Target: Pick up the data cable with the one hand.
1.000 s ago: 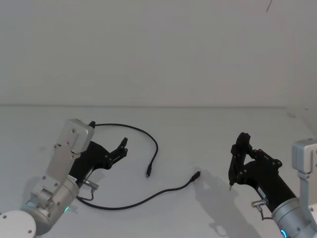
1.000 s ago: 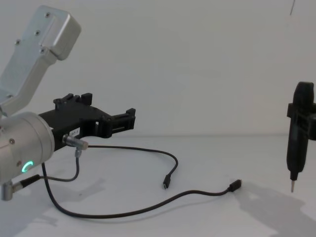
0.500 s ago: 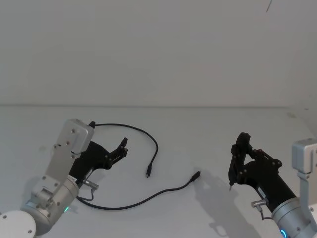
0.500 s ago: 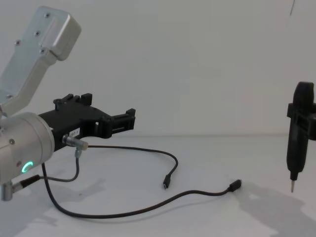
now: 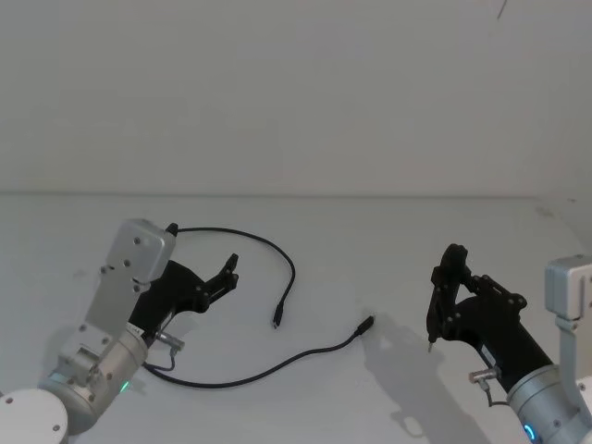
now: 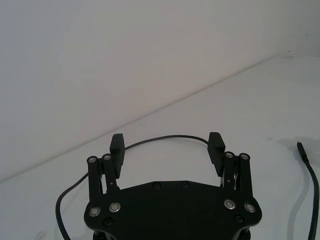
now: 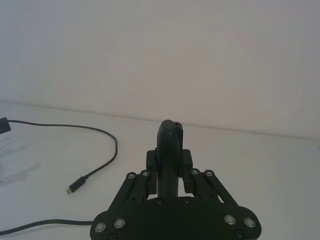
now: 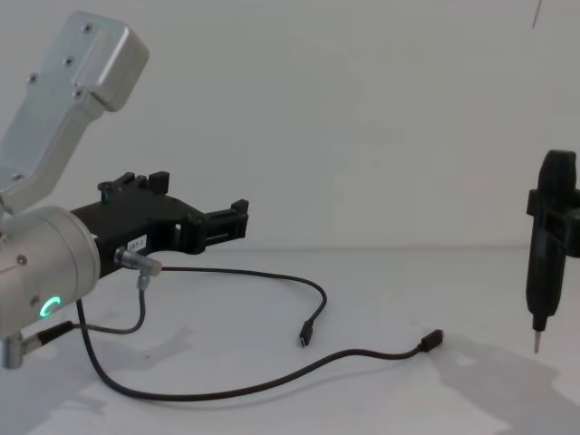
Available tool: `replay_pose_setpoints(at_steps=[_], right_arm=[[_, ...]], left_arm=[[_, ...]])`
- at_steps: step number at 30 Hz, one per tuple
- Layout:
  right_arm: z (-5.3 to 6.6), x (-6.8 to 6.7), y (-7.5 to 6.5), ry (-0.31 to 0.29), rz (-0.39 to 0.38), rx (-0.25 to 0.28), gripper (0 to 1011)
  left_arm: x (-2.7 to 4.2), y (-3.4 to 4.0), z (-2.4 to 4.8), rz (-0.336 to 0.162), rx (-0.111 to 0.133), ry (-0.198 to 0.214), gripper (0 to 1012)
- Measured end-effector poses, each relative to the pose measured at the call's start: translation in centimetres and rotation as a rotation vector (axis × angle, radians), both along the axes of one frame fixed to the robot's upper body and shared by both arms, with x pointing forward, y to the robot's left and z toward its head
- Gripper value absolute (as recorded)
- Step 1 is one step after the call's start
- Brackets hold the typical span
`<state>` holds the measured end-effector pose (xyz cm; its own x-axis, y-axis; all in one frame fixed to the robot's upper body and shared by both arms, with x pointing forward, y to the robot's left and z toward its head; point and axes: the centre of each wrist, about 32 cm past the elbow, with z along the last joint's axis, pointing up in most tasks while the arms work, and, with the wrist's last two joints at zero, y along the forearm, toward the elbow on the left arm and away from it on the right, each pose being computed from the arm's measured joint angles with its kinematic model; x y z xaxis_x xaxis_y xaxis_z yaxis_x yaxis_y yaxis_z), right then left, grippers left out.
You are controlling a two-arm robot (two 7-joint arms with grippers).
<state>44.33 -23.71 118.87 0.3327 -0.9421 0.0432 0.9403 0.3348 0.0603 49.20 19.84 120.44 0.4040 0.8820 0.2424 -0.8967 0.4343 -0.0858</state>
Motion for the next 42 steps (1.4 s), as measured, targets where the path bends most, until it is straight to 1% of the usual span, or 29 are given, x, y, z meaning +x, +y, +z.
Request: replay_pose_setpoints(at_steps=[8, 12, 19, 20, 21, 22, 24, 25, 29, 30, 31, 32, 33, 34, 36, 37, 38, 40, 41, 42], right_arm=[[0.0, 0.0, 0.0, 0.0, 0.0, 0.0, 279], [0.0, 0.0, 0.0, 0.0, 0.0, 0.0, 279], [0.0, 0.0, 0.0, 0.0, 0.0, 0.0, 279], [0.0, 0.0, 0.0, 0.0, 0.0, 0.0, 279], [0.0, 0.0, 0.0, 0.0, 0.0, 0.0, 279], [0.0, 0.0, 0.0, 0.0, 0.0, 0.0, 279], [0.0, 0.0, 0.0, 0.0, 0.0, 0.0, 279], [0.0, 0.0, 0.0, 0.0, 0.0, 0.0, 279], [0.0, 0.0, 0.0, 0.0, 0.0, 0.0, 279], [0.0, 0.0, 0.0, 0.0, 0.0, 0.0, 279], [0.0, 0.0, 0.0, 0.0, 0.0, 0.0, 279], [0.0, 0.0, 0.0, 0.0, 0.0, 0.0, 279], [0.0, 0.0, 0.0, 0.0, 0.0, 0.0, 279], [0.0, 0.0, 0.0, 0.0, 0.0, 0.0, 279], [0.0, 0.0, 0.0, 0.0, 0.0, 0.0, 279], [0.0, 0.0, 0.0, 0.0, 0.0, 0.0, 279], [0.0, 0.0, 0.0, 0.0, 0.0, 0.0, 279], [0.0, 0.0, 0.0, 0.0, 0.0, 0.0, 279], [0.0, 0.0, 0.0, 0.0, 0.0, 0.0, 279], [0.0, 0.0, 0.0, 0.0, 0.0, 0.0, 279]], left_arm=[[0.01, 0.01, 0.04, -0.007, 0.001, 0.002, 1001], [0.07, 0.17, 0.24, -0.027, 0.007, 0.01, 1001], [0.19, 0.72, 1.0, -0.094, 0.024, 0.05, 1001], [0.23, 0.91, 1.29, -0.111, 0.032, 0.061, 1001], [0.24, 0.98, 1.38, -0.119, 0.034, 0.067, 1001], [0.28, 1.18, 1.7, -0.136, 0.041, 0.079, 1001], [0.32, 1.36, 2.0, -0.157, 0.048, 0.099, 1001], [0.37, 1.55, 2.3, -0.176, 0.055, 0.115, 1001], [0.51, 1.96, 3.11, -0.217, 0.074, 0.15, 1001], [0.59, 2.13, 3.47, -0.236, 0.083, 0.169, 1001], [0.63, 2.21, 3.66, -0.246, 0.087, 0.183, 1001], [0.73, 2.37, 4.09, -0.269, 0.098, 0.201, 1001], [0.76, 2.41, 4.2, -0.279, 0.1, 0.214, 1001], [0.88, 2.53, 4.65, -0.299, 0.11, 0.236, 1001], [0.98, 2.6, 5.03, -0.319, 0.12, 0.253, 1001], [1.03, 2.63, 5.22, -0.332, 0.124, 0.269, 1001], [1.18, 2.67, 5.68, -0.35, 0.134, 0.288, 1001], [1.29, 2.62, 6.06, -0.369, 0.142, 0.315, 1001], [1.36, 2.59, 6.25, -0.379, 0.146, 0.321, 1001], [1.49, 2.51, 6.61, -0.398, 0.153, 0.349, 1001]])
